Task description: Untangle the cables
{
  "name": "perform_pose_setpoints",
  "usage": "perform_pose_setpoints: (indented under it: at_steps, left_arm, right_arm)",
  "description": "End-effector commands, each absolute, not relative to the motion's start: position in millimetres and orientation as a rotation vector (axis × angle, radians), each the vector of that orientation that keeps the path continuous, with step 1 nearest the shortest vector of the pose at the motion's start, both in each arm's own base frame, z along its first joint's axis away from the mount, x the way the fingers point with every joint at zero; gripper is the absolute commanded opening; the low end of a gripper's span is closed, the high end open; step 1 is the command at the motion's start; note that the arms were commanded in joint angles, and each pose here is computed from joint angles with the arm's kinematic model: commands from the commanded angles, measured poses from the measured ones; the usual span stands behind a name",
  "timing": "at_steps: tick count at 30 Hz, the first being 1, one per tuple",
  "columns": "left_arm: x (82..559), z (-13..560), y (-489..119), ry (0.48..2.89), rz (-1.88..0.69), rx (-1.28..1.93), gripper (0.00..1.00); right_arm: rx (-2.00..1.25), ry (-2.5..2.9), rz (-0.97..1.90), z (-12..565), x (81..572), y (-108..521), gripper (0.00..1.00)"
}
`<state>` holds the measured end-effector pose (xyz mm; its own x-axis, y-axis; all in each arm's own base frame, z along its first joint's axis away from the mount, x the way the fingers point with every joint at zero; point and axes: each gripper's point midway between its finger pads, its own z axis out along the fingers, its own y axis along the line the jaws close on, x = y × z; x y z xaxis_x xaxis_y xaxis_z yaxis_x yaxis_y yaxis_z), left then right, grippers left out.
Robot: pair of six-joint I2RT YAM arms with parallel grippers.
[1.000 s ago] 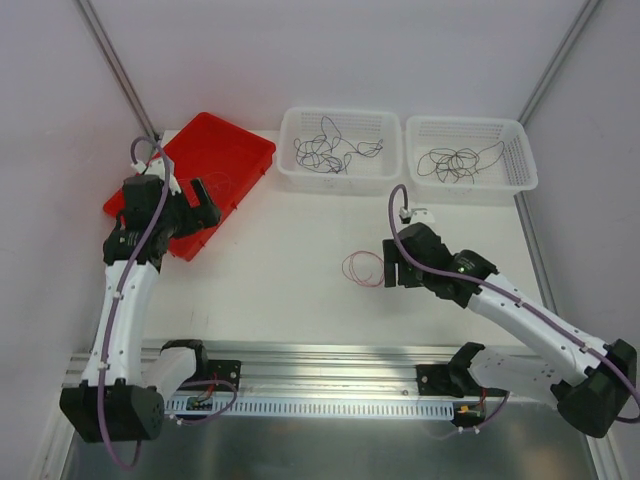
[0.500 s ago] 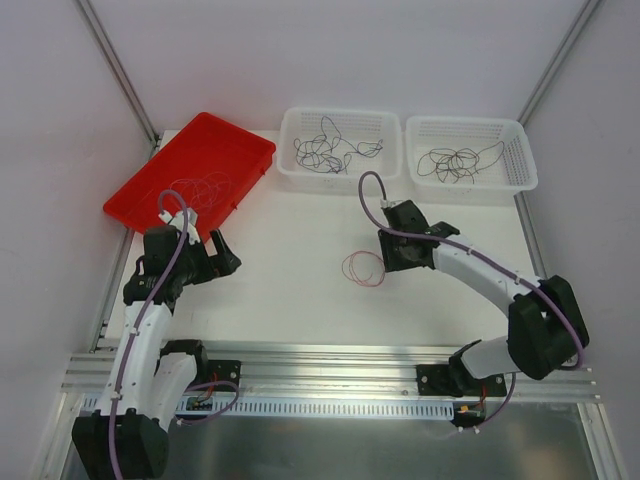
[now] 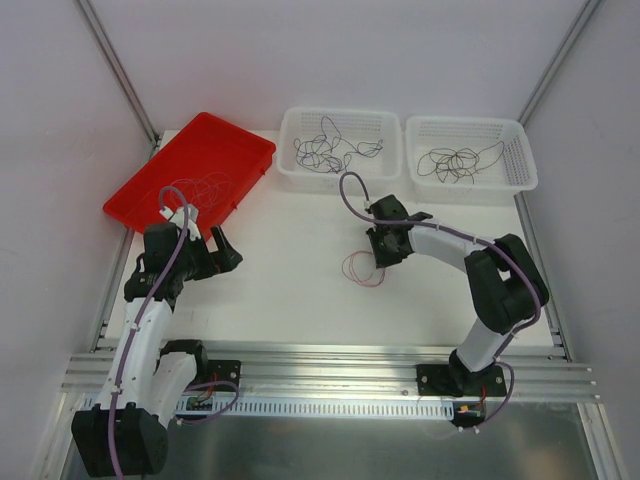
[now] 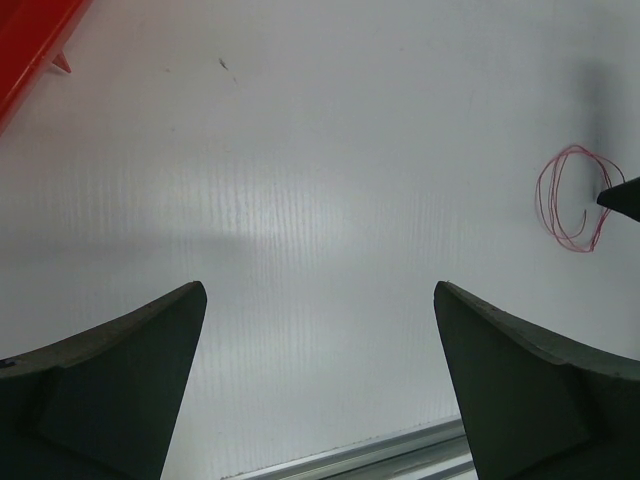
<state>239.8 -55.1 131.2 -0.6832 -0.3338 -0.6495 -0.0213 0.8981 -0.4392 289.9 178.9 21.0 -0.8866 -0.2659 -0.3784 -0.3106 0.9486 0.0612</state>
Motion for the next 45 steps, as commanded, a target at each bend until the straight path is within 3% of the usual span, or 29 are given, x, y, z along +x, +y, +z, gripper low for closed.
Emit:
perform_pose_setpoints:
  at_steps: [1,2,4,11,19,25,30,45]
  left_arm:
    - [246,144,-63,2.236,-0.564,-0.211,0.99]
    - [246,144,-63,2.234,-0.561,-0.210,0.99]
    - [245,144,-63,2.234,-0.561,-0.210,0.99]
    - [246,143,-65,2.239,-0.574,-0.211,0.99]
    - [245,141,-67,2.249,-0.589,-0.205,0.99]
    - [244,146,-76,2.231,-0.653,-0.172,0.99]
    - [232,163,-122,2.197,-0.829,0.030,0.99]
    - [219,246,-260,1.801,-0.892,0.683,0.99]
  right_arm:
    - [-0.439,2.671,0.211,33,309,192,0.16]
    - [-0.442,2.672,0.214,35,309,192,0.06]
    - [-0.452,2.663,0.221,42,308,194,0.01]
    - [-0.552,2.509,0.232,131,303,205,0.01]
    - [-0.555,2.157,0.400,291,286,223,0.01]
    - [-0.525,1.953,0.612,367,265,235,0.01]
    - [-0.507,1.905,0.693,386,253,236,0.01]
    - [-0.434,1.930,0.844,372,236,245,0.01]
